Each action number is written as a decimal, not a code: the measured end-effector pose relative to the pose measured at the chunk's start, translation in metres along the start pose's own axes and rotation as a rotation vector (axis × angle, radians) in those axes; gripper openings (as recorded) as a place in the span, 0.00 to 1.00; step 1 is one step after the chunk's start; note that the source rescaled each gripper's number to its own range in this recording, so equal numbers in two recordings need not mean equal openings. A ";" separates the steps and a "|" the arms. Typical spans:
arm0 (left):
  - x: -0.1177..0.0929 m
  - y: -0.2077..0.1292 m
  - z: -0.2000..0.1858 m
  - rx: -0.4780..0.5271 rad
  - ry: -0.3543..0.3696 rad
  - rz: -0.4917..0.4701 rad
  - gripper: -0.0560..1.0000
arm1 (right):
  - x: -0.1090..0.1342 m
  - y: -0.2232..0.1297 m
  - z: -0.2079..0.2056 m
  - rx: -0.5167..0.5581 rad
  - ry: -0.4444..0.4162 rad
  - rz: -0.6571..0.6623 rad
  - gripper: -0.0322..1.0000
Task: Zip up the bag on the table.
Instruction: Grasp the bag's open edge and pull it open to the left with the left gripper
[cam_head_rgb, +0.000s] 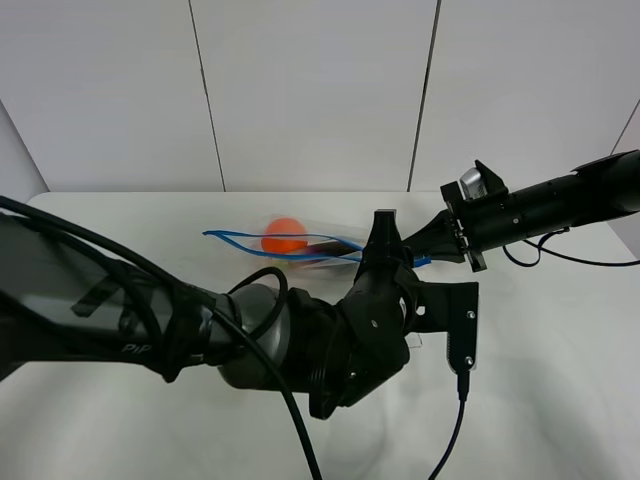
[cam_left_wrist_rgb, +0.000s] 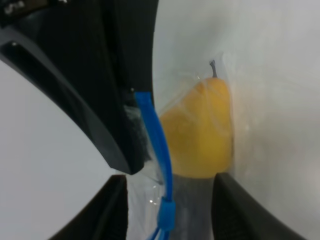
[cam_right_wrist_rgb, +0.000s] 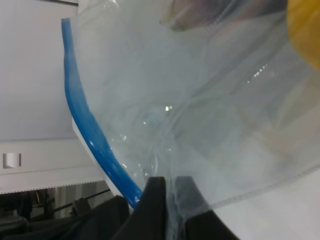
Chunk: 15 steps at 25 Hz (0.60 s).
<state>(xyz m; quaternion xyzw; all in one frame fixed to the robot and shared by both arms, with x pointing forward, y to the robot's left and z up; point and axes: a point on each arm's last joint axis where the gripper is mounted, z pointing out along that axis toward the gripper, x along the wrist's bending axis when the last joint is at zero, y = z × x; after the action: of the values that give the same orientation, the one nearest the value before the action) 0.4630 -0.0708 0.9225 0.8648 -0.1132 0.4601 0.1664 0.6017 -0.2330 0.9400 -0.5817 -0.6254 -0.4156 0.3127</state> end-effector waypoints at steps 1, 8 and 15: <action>0.000 0.000 0.000 0.000 0.000 0.000 0.44 | 0.000 0.000 0.000 0.000 0.000 0.000 0.03; 0.001 -0.001 0.001 0.001 -0.003 -0.003 0.44 | 0.000 0.000 0.000 0.000 0.000 0.000 0.03; 0.000 -0.006 0.006 0.010 -0.013 -0.005 0.32 | 0.000 0.000 0.000 0.000 0.000 0.000 0.03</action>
<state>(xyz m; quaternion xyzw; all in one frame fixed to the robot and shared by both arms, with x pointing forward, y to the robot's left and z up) 0.4691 -0.0676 0.9181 0.8688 -0.1097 0.4548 0.1625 0.6017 -0.2330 0.9400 -0.5817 -0.6254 -0.4156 0.3127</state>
